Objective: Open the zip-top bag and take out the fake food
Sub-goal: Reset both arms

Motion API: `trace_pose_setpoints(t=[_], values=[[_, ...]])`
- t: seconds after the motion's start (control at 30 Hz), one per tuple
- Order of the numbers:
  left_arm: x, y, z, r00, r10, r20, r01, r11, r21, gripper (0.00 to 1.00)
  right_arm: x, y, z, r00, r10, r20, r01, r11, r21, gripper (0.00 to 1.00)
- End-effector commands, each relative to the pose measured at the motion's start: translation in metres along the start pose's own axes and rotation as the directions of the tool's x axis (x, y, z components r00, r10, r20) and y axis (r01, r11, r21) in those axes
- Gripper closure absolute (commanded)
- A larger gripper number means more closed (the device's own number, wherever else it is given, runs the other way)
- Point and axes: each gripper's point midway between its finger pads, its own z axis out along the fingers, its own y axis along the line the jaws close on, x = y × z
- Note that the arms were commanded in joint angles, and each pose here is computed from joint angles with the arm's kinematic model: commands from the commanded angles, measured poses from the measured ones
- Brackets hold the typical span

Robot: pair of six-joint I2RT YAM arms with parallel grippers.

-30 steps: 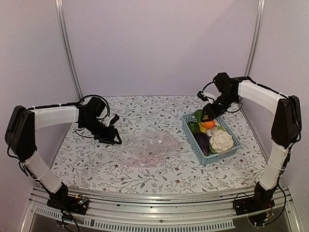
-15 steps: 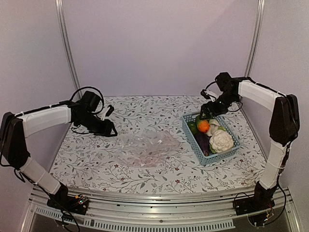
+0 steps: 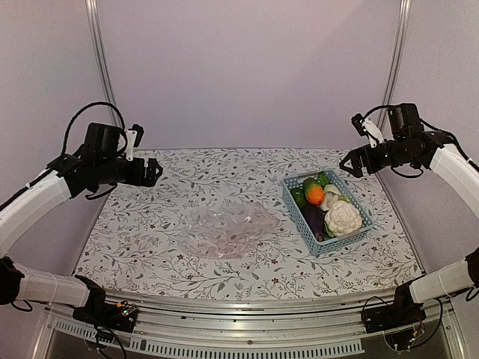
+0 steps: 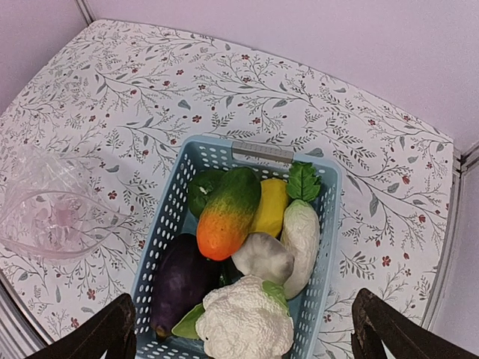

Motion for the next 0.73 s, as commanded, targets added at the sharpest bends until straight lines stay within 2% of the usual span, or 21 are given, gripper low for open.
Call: trace_pose_setpoints(t=[0.0,0.07,0.17,0.23,0.3,0.43,0.6,0.7], values=[[-0.045,0.001,-0.026,0.984,0.060,0.167,-0.054,0.998,-0.040,0.00,0.001,-0.017,0.004,0.999,0.026,0.029,-0.029,0.995,0.095,0.01],[-0.063,0.017,-0.033,0.966,-0.025,0.256,0.054,0.993,-0.107,0.00,-0.013,-0.028,-0.012,0.996,0.034,0.077,-0.047,0.984,0.173,0.01],[-0.077,0.037,-0.040,0.914,-0.130,0.383,0.202,0.967,-0.153,0.00,-0.038,-0.043,-0.044,0.986,0.026,0.165,-0.072,0.957,0.283,0.01],[-0.088,0.019,-0.037,0.911,-0.087,0.403,0.128,0.989,-0.075,0.00,-0.046,-0.059,-0.061,0.981,0.032,0.192,-0.103,0.921,0.376,0.01],[-0.095,0.009,-0.029,0.925,-0.075,0.372,0.105,0.993,-0.062,0.00,-0.046,-0.075,-0.071,0.980,0.041,0.196,-0.128,0.881,0.456,0.01],[-0.085,-0.015,-0.003,0.974,0.014,0.227,-0.005,0.999,-0.042,0.01,-0.039,-0.095,-0.082,0.976,0.068,0.206,-0.171,0.826,0.536,0.01],[-0.045,-0.008,0.015,0.981,0.057,0.184,-0.042,0.996,-0.083,0.00,-0.021,-0.099,-0.078,0.962,0.132,0.239,-0.231,0.858,0.458,0.01],[-0.040,-0.011,0.017,0.982,0.094,0.162,-0.081,0.993,-0.086,0.00,-0.011,-0.104,-0.071,0.945,0.199,0.260,-0.289,0.878,0.382,0.01]])
